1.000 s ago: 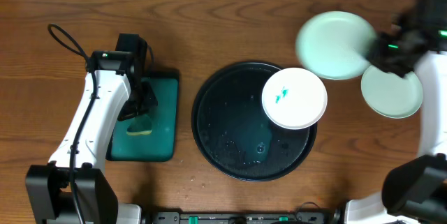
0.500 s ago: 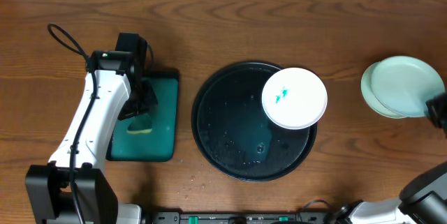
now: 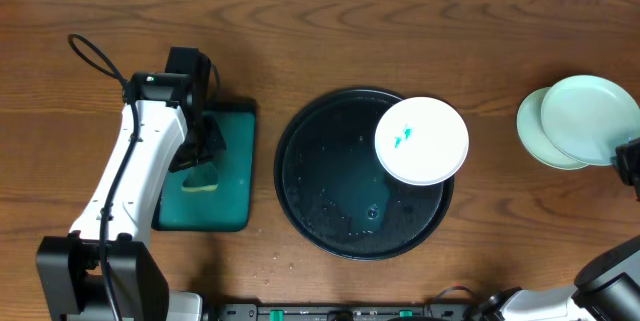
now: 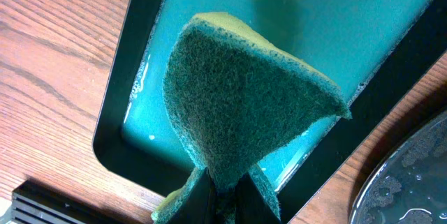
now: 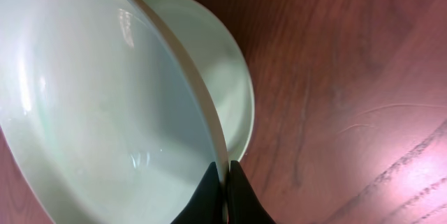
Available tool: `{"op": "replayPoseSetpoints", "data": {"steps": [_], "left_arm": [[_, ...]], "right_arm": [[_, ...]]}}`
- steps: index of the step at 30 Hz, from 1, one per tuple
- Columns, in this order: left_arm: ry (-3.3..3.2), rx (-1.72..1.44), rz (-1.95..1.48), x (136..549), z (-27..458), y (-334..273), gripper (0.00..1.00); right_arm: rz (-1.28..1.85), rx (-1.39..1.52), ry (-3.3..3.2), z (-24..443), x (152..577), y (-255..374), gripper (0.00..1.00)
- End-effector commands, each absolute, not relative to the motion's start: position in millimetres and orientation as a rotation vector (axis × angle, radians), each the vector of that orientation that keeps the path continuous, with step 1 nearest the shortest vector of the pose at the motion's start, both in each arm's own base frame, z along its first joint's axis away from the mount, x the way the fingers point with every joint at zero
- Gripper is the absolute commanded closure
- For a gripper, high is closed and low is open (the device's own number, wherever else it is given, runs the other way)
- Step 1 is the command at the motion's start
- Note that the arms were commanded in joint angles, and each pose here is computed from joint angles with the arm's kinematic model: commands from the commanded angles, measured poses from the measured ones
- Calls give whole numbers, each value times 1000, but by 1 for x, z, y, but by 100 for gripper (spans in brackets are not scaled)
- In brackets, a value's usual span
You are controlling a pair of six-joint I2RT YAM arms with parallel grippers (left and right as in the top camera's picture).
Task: Clean dirty plates on tray and stack at the side
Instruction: 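Lower the plate onto the stack at right and release it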
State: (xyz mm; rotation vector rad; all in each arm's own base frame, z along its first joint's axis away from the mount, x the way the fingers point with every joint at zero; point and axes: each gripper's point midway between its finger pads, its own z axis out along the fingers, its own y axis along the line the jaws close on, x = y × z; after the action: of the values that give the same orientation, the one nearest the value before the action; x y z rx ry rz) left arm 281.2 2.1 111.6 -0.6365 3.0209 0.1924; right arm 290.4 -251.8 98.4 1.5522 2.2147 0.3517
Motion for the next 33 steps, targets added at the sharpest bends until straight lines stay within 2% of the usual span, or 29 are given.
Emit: {"op": "replayPoseSetpoints", "data": {"steps": [1,13,33], "left_arm": [[3016,-633,210,280,113,5,93],[3034,-634,220,276,113,6,93],[3037,-635,221,275,113,6,93]], "right_arm": [[335,1554,2219,98,299,-246,99],[418,1594,2389,27,318,-219,98],[399,1688,2310,32,310,-241,99]]}}
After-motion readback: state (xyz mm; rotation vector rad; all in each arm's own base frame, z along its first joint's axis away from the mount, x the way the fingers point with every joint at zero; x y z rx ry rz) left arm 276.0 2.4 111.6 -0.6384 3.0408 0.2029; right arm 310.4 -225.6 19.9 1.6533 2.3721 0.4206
